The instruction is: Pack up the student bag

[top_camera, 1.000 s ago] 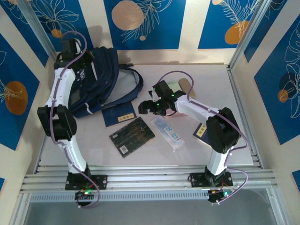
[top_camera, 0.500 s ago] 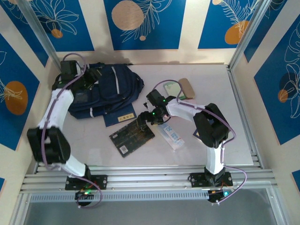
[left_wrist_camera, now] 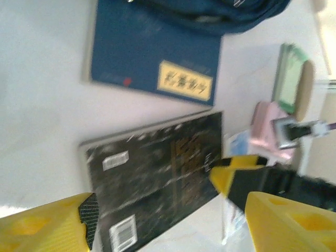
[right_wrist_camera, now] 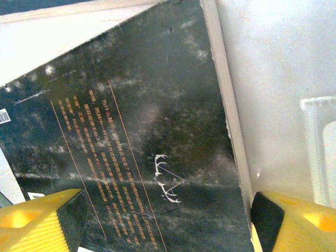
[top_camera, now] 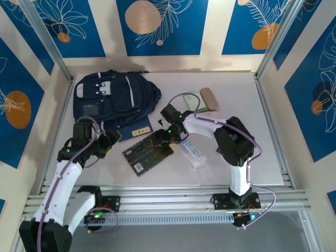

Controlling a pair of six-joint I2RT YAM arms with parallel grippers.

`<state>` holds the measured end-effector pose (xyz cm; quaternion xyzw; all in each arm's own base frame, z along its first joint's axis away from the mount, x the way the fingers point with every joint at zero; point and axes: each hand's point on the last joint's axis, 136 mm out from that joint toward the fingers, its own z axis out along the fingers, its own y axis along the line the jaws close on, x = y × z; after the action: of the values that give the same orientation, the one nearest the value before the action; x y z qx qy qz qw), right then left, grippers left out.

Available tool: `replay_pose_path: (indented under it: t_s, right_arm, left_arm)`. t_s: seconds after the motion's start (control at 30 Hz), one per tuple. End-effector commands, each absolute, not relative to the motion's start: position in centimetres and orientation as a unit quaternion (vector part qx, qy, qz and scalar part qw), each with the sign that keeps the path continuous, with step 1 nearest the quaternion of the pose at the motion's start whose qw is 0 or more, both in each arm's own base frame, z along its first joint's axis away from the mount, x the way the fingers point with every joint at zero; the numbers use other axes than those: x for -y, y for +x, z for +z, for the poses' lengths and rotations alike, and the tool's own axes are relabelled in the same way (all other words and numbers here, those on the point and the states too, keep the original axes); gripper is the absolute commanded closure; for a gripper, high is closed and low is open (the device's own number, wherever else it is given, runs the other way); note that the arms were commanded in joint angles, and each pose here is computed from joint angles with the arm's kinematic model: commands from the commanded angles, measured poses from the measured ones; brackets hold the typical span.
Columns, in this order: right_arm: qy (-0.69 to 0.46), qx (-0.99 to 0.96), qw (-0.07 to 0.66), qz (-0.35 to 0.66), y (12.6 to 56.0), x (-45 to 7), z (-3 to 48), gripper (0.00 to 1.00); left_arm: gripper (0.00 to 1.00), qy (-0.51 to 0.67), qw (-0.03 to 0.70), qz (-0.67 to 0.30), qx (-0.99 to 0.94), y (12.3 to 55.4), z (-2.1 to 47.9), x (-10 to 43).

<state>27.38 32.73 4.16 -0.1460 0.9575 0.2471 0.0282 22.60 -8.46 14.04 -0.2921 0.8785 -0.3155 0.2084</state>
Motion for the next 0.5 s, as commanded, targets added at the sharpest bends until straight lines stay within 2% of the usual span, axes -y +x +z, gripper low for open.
replay_pose_path:
  t_s: [0.0,0.13,0.27,0.47]
  right_arm:
    - [-0.134,-0.959,0.007,0.248,25.8,-32.9,3.7,0.17]
    - [-0.116,-0.951,-0.014,0.287,24.5,-34.0,4.1,0.17]
    - [-0.099,-0.949,-0.024,0.298,23.2,-34.4,4.0,0.18]
    - [-0.12,-0.94,-0.037,0.317,20.2,-35.7,4.5,0.18]
  left_arm:
    - [0.19,-0.326,0.132,-0.311,-0.883,18.5,9.7,9.2]
    - [0.19,-0.332,0.107,-0.328,-0.878,17.5,6.6,10.0]
    - [0.2,-0.346,0.095,-0.293,-0.886,16.5,4.2,9.3]
    - [0.21,-0.344,0.092,-0.274,-0.893,16.4,2.7,9.2]
